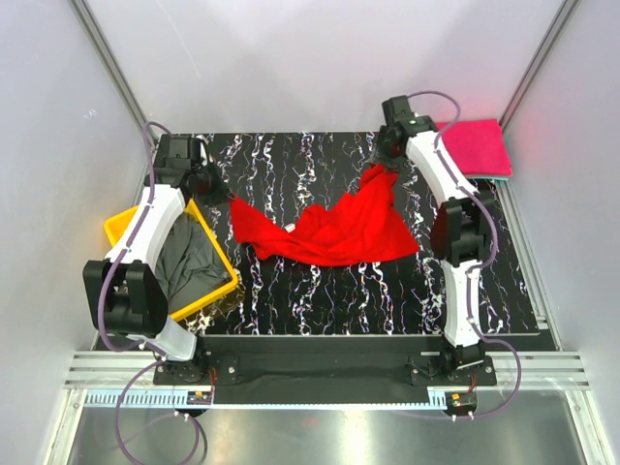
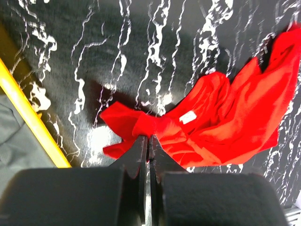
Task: Fold and stack the t-shirts
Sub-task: Flatten the tshirt out
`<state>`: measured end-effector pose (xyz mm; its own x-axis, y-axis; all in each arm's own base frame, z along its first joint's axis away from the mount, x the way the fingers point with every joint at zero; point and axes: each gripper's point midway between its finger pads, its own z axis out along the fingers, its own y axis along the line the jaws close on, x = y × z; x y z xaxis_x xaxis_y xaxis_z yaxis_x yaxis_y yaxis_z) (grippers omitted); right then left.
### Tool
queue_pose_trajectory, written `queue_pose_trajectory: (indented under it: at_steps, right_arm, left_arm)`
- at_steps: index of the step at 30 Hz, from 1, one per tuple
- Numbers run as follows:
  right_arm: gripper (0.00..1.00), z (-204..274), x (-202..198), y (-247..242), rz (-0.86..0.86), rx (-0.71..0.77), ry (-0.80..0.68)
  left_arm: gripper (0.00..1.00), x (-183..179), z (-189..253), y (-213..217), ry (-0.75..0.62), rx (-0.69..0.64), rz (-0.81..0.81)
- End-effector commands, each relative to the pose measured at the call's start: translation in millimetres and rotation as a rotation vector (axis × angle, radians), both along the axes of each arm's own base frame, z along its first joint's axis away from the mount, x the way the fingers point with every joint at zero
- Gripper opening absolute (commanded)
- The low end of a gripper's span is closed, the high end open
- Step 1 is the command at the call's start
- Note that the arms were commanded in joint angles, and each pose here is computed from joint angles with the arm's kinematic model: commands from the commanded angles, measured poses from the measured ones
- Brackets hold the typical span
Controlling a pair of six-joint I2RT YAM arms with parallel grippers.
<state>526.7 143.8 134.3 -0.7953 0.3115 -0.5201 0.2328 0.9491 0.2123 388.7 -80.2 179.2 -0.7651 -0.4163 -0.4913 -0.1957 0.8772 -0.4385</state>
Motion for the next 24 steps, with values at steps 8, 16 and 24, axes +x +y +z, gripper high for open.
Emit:
queue_pose_trajectory:
  at_steps: [8, 16, 24]
  right_arm:
    - [0.50, 16.9, -109.8, -98.2, -0.510, 0.200, 0.108]
    - [0.49, -56.4, -187.3, -103.4, -0.659, 0.183, 0.291]
    - [0.47, -87.1, -186.6, -99.2, -0.757, 0.253, 0.269]
  left_arm:
    - [0.00, -1.1, 18.7, -2.7, -0.111, 0.002, -0.045]
    - [0.00, -8.6, 20.1, -7.5, -0.132, -0.021, -0.064]
    - [0.00, -14.6, 22.5, -10.8, -0.134, -0.036, -0.082]
